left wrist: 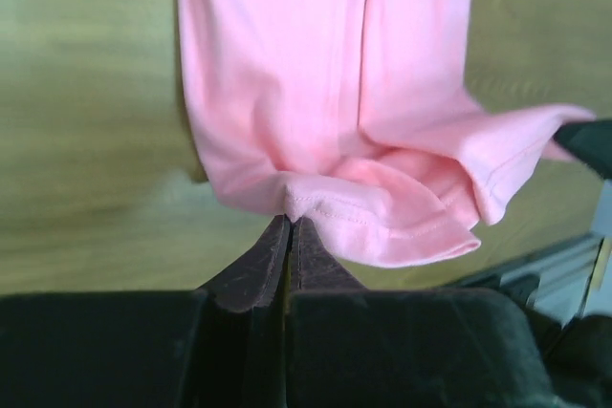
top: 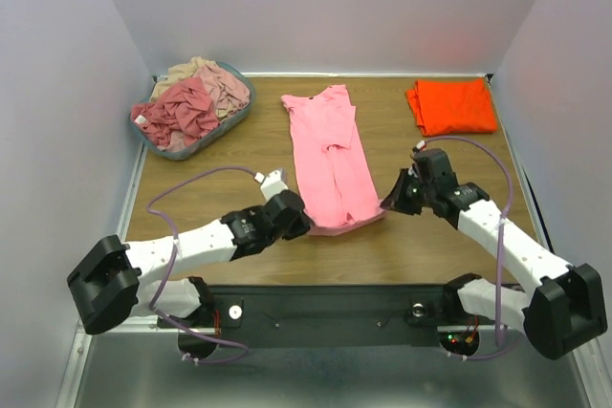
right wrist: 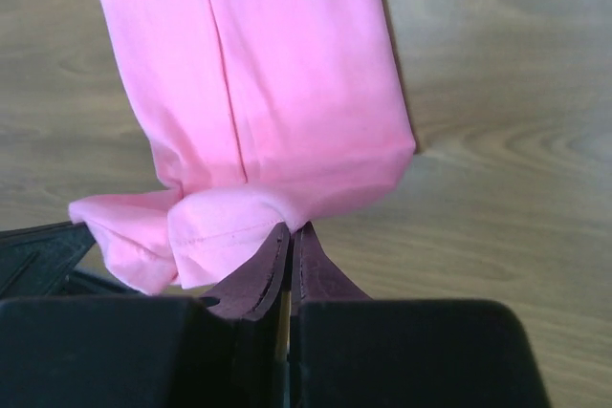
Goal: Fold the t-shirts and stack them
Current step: Fold the tshirt
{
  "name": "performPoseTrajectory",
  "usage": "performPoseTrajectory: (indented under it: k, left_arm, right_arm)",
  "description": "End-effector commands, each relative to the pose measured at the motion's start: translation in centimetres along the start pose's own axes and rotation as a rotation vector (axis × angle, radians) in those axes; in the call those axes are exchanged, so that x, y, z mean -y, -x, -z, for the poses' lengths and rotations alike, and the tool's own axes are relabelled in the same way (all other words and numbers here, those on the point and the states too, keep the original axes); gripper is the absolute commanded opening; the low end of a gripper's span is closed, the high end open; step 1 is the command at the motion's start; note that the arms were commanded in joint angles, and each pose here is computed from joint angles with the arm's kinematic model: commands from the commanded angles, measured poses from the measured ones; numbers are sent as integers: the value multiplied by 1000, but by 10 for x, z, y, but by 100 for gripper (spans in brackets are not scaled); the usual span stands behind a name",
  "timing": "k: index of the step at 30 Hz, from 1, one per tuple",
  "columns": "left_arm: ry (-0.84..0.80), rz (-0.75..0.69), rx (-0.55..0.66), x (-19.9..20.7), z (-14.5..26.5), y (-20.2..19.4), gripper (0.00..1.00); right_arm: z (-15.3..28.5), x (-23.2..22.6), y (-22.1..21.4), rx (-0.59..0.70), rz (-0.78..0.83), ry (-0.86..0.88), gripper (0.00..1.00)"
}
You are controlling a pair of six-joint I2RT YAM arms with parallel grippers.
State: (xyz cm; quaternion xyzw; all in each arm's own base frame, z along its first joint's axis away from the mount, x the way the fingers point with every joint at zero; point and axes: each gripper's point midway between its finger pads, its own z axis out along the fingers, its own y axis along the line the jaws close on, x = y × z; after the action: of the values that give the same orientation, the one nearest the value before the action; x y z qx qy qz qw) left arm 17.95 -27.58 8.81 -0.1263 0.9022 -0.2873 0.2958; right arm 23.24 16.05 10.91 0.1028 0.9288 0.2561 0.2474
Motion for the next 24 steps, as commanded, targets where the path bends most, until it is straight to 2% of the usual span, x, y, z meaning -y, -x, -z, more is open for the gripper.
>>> performPoseTrajectory:
  k: [1,10,16,22,24]
  left_arm:
    - [4,-88,114,16,-5,62,0]
    - [77,-141,238,27,-33,155,0]
    - [138,-174,243,16,-60,189,0]
    - [192,-186,226,-1,-87,219,0]
    - [169,-197,218,4,-92,225,0]
  right_arm:
    - [0,-25,60,187,26,10,0]
    - [-37,-54,147,301,64,-70,0]
    - [-79,-54,169,259,85,-106,0]
    - [-101,-51,190,258,79,-125,0]
    - [-109,-46,194,254,72,-138,0]
